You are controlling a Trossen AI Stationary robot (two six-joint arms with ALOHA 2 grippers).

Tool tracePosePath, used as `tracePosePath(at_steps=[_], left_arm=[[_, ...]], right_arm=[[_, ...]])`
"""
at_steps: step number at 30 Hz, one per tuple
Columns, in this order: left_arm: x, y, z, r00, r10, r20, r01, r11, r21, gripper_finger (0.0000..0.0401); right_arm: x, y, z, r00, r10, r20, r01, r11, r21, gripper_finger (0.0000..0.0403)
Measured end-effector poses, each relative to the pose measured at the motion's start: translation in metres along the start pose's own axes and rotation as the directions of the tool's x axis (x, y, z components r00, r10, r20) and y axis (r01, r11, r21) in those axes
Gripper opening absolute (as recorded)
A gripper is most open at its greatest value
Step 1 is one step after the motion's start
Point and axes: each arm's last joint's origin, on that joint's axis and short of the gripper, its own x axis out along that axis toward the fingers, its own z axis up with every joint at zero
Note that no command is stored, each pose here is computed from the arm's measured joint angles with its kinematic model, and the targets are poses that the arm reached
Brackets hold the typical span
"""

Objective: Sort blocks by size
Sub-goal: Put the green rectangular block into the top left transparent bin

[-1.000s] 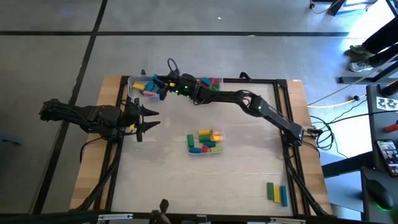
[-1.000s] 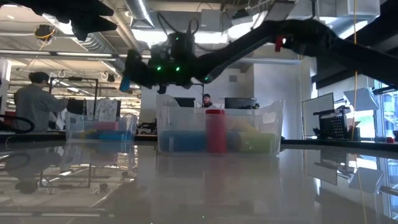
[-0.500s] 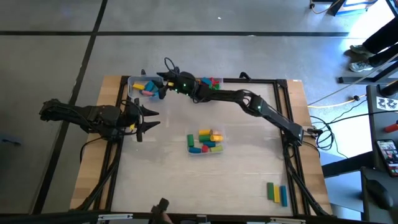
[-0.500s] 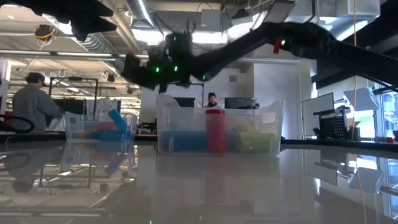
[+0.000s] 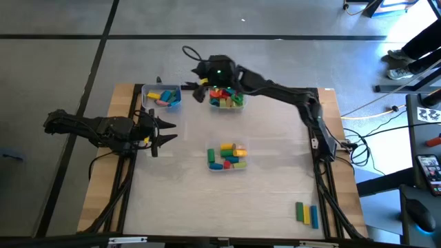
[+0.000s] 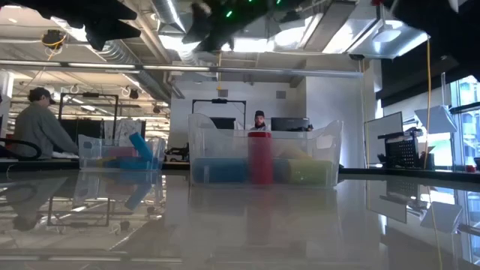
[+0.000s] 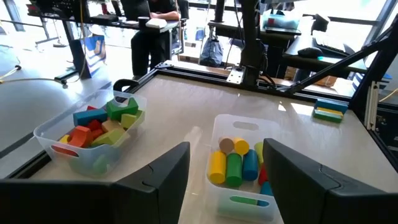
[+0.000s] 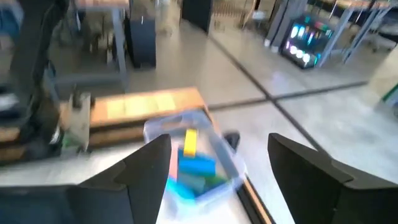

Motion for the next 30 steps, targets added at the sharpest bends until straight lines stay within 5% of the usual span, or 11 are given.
tracePosePath(at_steps=[7,13,21,30], left_arm=[[0.0,0.0,0.0,1.0,0.0,0.0,0.0,1.0,0.0,0.0198],[0.0,0.0,0.0,1.0,0.0,0.001,0.0,1.0,-0.001,0.0198],[0.0,0.0,0.0,1.0,0.0,0.001,0.0,1.0,0.01,0.0198],[0.0,0.0,0.0,1.0,0.0,0.0,0.0,1.0,-0.004,0.0198]], right_arm=[[-0.078,0.022,0.027,0.979,0.021,-0.202,-0.031,0.998,-0.05,0.0269],[-0.131,0.063,0.027,0.914,0.046,-0.402,-0.08,0.995,-0.067,0.0269],[-0.179,0.136,0.005,0.775,0.047,-0.63,-0.137,0.986,-0.095,0.0269],[-0.216,0.22,-0.028,0.717,0.082,-0.693,-0.22,0.969,-0.113,0.0269]])
